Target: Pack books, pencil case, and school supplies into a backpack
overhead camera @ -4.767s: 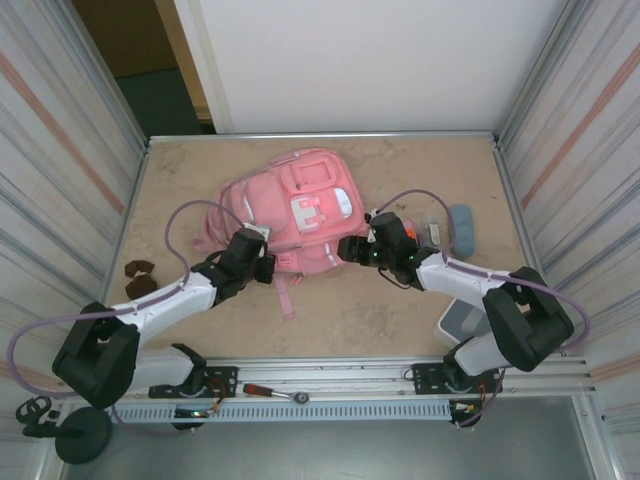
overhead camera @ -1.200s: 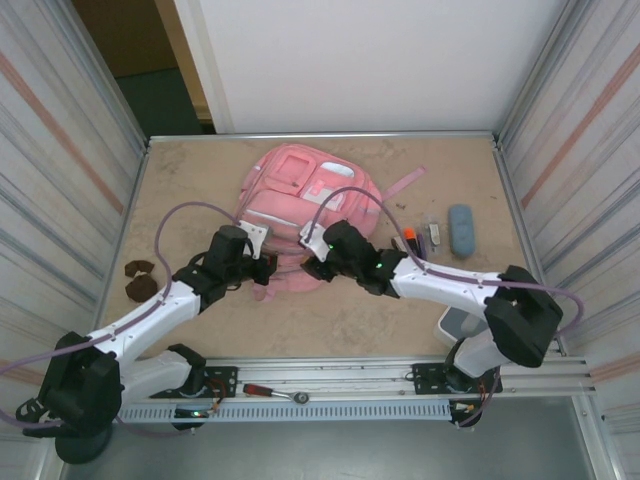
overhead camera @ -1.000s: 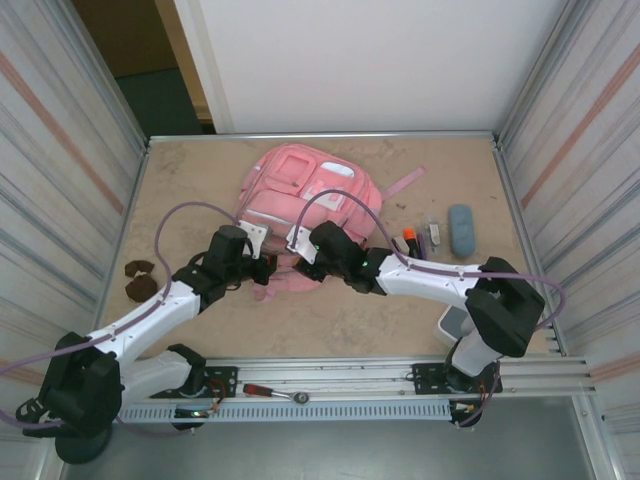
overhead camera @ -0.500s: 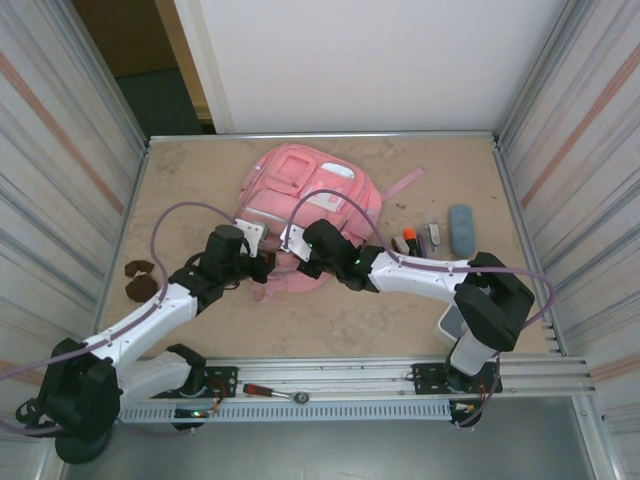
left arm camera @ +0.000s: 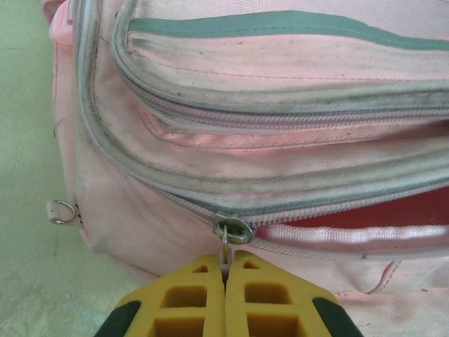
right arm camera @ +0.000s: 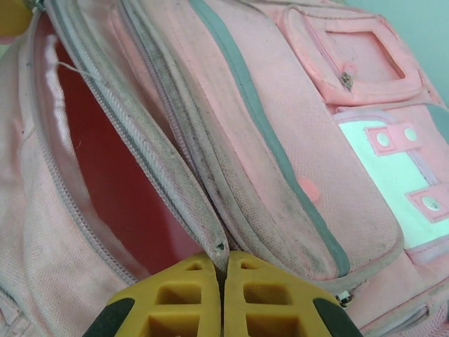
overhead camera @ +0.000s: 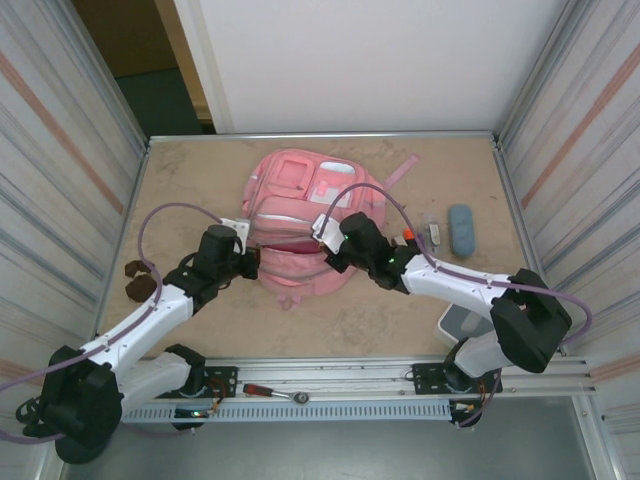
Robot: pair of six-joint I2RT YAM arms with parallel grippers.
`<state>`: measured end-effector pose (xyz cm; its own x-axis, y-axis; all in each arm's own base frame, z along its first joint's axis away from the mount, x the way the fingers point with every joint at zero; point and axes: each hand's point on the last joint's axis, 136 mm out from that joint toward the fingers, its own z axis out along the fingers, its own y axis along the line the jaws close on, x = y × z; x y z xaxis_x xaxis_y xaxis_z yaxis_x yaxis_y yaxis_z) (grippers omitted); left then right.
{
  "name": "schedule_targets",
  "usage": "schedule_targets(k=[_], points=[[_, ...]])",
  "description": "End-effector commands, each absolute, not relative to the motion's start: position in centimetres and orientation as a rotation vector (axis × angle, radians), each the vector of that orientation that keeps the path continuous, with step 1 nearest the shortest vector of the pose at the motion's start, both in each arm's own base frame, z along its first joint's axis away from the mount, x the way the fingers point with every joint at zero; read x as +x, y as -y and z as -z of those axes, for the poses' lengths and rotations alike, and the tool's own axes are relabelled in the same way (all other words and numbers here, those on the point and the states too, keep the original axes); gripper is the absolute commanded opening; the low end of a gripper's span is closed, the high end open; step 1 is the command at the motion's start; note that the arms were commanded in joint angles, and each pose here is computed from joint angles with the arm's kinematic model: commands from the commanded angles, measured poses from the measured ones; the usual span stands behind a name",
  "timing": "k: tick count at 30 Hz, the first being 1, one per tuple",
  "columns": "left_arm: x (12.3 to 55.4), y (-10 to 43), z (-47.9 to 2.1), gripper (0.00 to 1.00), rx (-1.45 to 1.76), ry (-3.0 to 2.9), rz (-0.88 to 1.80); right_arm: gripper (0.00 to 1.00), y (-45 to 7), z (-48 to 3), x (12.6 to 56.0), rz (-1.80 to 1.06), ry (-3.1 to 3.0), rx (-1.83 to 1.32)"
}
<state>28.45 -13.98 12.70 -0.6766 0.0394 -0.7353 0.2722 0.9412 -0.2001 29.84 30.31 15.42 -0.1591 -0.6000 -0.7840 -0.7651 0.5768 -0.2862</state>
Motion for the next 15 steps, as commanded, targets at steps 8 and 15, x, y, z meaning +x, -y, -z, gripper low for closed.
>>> schedule_targets(k=[8, 15], points=[[25.8, 17.5, -13.9, 0.0, 0.298, -2.27, 0.546, 0.21, -25.1, -15.1, 33.8, -0.041, -2.02, -0.943], [24.4, 20.5, -15.9, 0.0, 0.384, -2.2, 0.735, 0.41, -25.5, -16.0, 31.1, -0.115, -2.062, -0.964]])
